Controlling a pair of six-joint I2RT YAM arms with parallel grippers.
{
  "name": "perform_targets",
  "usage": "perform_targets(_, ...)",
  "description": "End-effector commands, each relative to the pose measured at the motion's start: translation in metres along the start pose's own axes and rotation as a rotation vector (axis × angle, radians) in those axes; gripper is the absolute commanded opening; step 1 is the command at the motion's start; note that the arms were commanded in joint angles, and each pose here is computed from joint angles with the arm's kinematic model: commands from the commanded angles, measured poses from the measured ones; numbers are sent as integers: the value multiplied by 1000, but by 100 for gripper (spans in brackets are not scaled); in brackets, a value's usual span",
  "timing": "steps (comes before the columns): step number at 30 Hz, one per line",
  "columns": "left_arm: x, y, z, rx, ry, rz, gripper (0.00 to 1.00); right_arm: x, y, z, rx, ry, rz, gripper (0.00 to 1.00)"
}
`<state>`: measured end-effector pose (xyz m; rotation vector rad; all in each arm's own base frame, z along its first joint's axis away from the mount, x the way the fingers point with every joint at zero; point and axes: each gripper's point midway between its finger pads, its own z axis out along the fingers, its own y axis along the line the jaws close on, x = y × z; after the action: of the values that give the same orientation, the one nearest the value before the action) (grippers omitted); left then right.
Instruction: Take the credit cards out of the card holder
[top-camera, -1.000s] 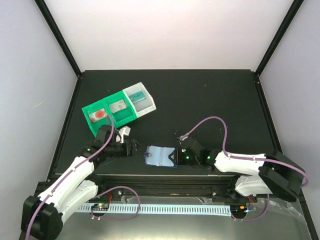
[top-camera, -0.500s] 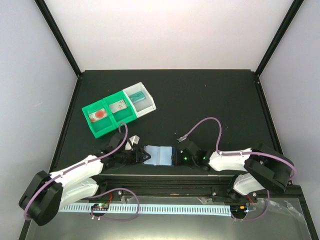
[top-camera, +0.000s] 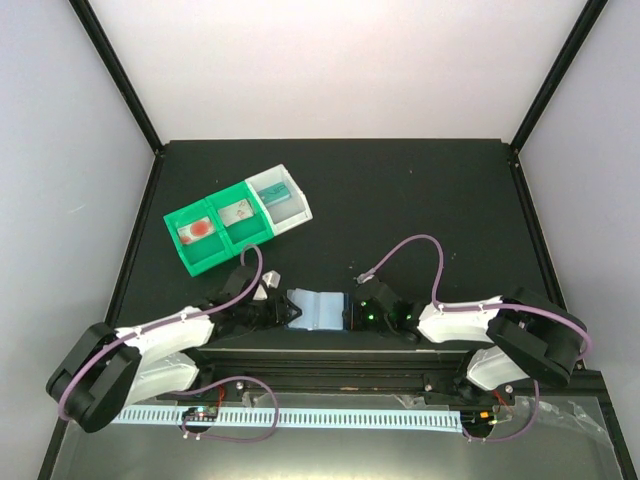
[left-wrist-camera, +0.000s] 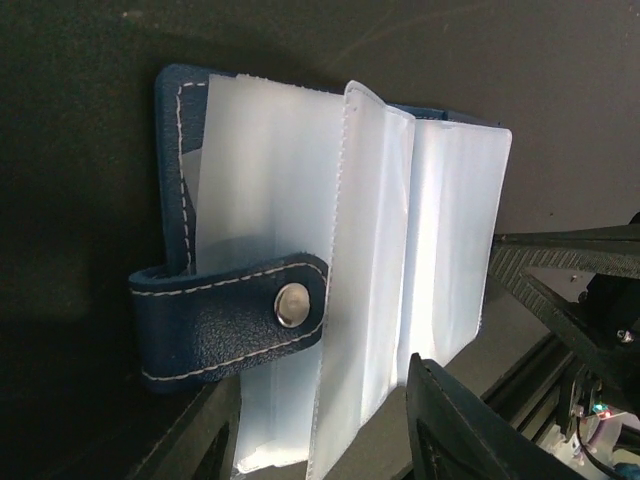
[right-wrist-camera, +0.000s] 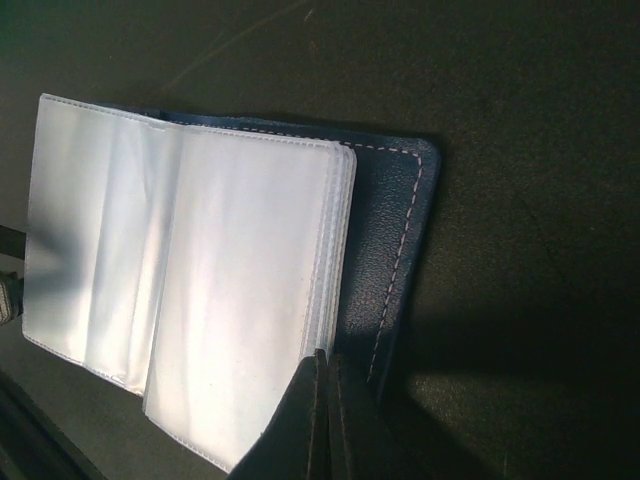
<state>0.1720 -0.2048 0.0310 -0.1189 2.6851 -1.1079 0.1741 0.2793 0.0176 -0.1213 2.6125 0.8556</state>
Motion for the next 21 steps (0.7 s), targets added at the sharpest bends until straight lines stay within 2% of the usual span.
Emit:
perform_targets(1,-3,6,7,-34,-21,7,47,6,-12,2,36,1,-15,1)
perform_targets(7,1,-7,14,-1,2,20,26,5,-9,0,19,-3,-18,1)
perform_targets(12,-2,-11,11,-19,-1,22,24,-5,-14,-8,74,-42,-43,1)
perform_targets(15,-5,-13,3,-27,-32,25,28,-13,-19,-16,114,-77,-55,2)
perform_targets(18,-10,-21,-11,-22,-74,34,46,-23,-12,-26,119,-103,-70,8)
perform_targets(21,-22,-36,-34,-25,-139,83,59,-35,-4,-41,121,-139,-93,15)
